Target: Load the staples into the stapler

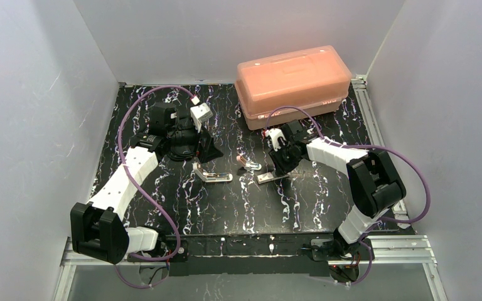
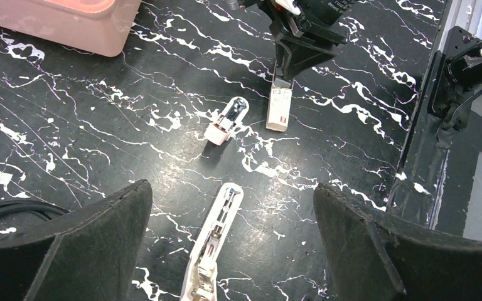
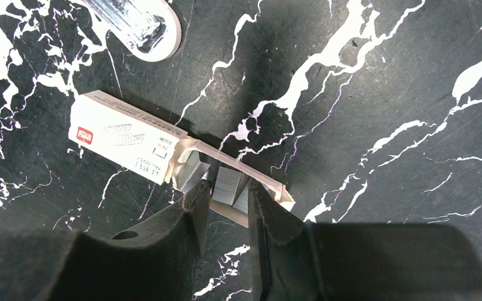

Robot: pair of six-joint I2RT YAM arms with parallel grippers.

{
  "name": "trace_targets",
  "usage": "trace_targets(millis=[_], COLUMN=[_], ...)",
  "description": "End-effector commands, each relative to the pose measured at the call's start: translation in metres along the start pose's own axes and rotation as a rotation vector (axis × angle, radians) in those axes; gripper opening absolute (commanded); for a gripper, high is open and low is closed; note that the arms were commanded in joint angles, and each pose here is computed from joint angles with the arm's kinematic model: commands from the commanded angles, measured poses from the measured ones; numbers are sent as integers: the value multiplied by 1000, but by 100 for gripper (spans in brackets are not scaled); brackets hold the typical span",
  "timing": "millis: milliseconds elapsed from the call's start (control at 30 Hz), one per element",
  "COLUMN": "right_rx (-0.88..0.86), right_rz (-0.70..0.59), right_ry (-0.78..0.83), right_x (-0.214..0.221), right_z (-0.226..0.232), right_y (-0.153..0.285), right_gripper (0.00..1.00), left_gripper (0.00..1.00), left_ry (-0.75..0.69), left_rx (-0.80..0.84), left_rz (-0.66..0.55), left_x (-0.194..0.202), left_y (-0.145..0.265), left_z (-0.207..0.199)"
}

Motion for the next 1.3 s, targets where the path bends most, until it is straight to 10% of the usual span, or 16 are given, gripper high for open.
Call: trace_targets(millis=[0,1267], right_rx=[23,81], right_rz=[-13,-88], right_ry=[-5,54], right_x=[-11,-36], right_z=[-4,-4], right_y=[3,26], right_gripper=[36,8], left_gripper=[98,98], left_ry=[-23,-52], left_rx=[26,29], left_rz=[-20,-4], left_x=[-11,-15], left_y=[5,4], left_z=[-8,-5])
Point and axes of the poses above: each gripper's point midway between its finger pads, its own y axis back along the fingers, its own z axis along the line the jaws close on, x = y × z, the point moved 1 cm from there along y, back along the fingers, and after that the axes turned 11 degrees about y, right-handed, at the moved point
